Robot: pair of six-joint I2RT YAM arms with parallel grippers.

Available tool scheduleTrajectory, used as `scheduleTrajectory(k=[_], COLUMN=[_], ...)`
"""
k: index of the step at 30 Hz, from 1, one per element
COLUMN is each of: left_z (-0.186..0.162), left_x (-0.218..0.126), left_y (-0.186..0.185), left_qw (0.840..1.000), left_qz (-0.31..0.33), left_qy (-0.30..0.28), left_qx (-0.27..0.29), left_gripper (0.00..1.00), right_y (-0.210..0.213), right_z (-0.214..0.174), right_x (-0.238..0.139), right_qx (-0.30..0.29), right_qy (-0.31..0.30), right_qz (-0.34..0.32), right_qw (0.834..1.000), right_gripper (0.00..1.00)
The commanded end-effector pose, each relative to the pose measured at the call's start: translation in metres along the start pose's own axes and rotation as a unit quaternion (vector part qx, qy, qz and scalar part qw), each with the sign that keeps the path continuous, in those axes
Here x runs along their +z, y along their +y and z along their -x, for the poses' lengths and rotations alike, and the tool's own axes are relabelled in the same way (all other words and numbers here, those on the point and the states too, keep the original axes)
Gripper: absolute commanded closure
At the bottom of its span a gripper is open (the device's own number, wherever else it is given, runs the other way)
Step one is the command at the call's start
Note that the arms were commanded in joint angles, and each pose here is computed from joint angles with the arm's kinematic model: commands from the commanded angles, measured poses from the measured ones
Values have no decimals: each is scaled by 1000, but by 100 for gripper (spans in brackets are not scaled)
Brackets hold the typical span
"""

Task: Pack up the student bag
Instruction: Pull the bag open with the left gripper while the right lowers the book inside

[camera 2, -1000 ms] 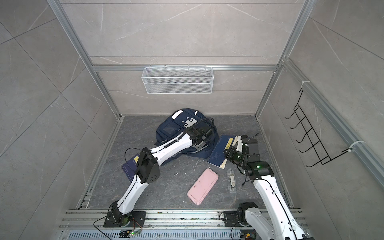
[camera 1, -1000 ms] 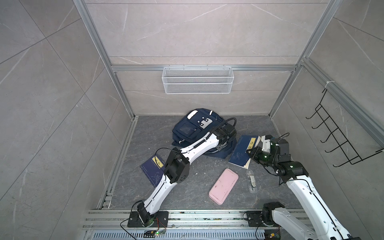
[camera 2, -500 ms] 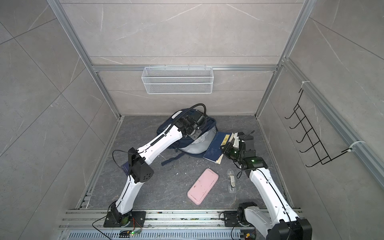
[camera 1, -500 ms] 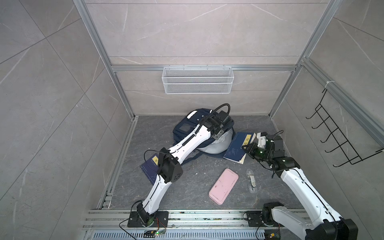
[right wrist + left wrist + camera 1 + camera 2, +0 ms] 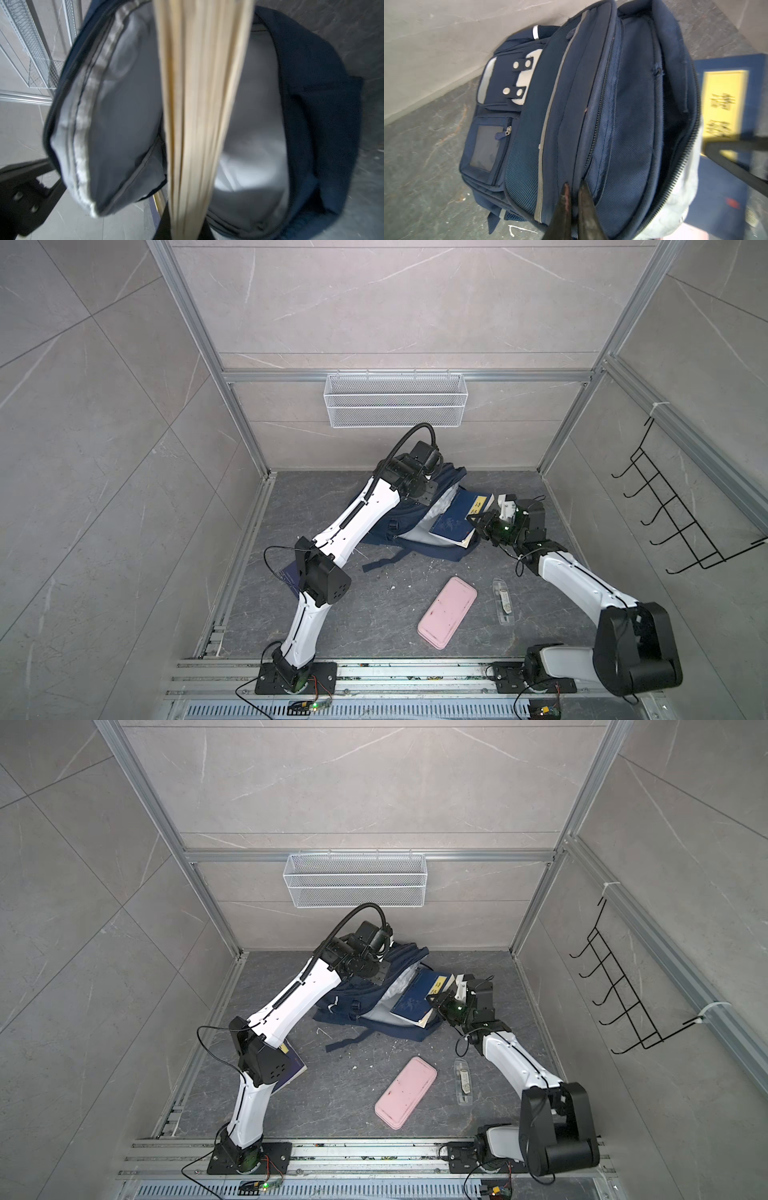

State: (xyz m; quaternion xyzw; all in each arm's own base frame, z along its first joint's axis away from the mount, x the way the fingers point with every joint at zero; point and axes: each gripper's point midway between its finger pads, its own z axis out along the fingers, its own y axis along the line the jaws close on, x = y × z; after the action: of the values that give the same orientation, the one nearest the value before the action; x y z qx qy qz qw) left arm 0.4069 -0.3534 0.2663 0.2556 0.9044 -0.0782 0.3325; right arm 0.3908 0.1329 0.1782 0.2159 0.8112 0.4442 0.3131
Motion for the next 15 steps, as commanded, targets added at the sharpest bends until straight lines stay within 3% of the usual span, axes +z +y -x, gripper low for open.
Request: scheduleTrajectory(k=[1, 15], left_z=[45, 39], left_x=[-48, -49], left_y=[-8, -7], left_qw=[994, 995], left_qz=[-38, -37], left_qy=[-92, -84], left_qx=[-36, -46], left_gripper=[100, 100], right_y=[23, 34], right_z=[11, -10], right_x=[23, 132], right_qx=[2, 10], right_qy=[-11, 47], right_qz=[59, 71], right_qw=[998, 996], right_gripper=[100, 100])
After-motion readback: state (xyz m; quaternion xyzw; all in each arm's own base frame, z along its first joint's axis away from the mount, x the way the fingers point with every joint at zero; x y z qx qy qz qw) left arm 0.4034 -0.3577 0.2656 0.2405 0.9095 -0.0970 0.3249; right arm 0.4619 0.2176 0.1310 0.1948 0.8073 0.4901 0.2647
